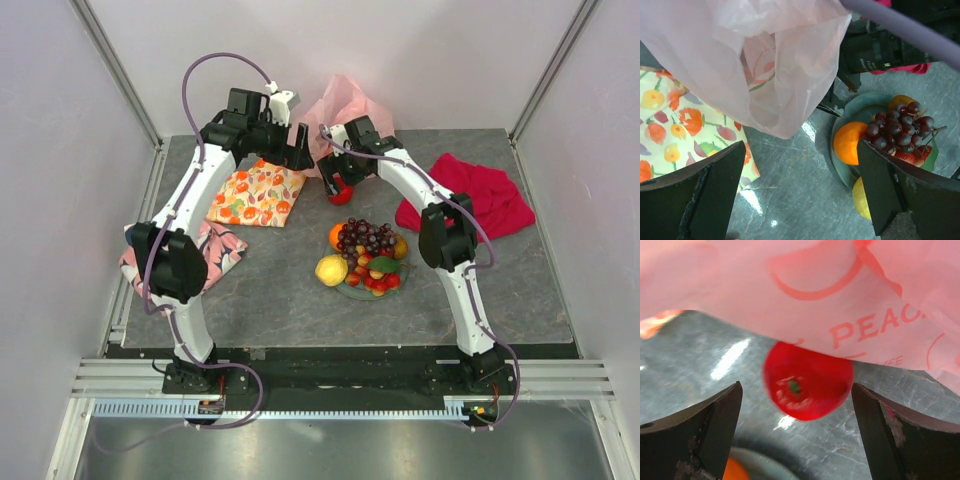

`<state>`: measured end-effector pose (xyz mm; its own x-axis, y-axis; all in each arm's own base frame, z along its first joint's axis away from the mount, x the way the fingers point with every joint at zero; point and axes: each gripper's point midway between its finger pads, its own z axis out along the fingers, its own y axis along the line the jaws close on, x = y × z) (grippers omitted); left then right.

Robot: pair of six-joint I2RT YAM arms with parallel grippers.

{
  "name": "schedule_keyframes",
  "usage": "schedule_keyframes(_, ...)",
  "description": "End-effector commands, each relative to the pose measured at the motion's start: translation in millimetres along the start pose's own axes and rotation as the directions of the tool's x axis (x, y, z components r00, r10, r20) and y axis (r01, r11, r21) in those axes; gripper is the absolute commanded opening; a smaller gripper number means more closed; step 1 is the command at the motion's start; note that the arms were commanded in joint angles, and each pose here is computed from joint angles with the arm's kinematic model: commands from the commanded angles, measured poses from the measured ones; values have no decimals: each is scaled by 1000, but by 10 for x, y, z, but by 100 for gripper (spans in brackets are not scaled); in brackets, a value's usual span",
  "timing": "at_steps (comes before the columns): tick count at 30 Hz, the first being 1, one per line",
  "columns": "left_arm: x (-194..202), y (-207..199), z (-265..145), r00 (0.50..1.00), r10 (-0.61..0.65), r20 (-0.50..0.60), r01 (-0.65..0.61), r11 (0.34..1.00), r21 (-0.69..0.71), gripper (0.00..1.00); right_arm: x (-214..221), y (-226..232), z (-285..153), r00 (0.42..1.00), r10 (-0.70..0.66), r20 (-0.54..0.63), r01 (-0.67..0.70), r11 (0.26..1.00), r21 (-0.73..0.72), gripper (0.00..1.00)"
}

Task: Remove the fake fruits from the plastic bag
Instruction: Pick up the fake fruit from the center of the board.

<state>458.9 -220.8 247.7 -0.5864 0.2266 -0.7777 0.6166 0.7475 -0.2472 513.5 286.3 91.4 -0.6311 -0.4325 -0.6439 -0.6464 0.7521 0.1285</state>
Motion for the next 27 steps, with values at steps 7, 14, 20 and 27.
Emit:
schedule_keyframes(7,96,-74,-85,999,-44,-10,45,998,46,98,-112,-327,117,999,-38,17,34,980,194,98)
schedule_keyframes(14,116,-56,-81,999,-50,-13,51,998,47,98,-306,-99,-88,993,-91,75,83,992,95,66)
schedule_keyframes(20,112,-53,-53,999,-52,-9,53,997,57,98,-338,130,-634,988,-122,92,120,992,29,54)
schedule_keyframes(27,95,-44,-58,999,-47,-1,47,997,59,97,-188,446,-1442,975,-190,114,197,979,-52,54)
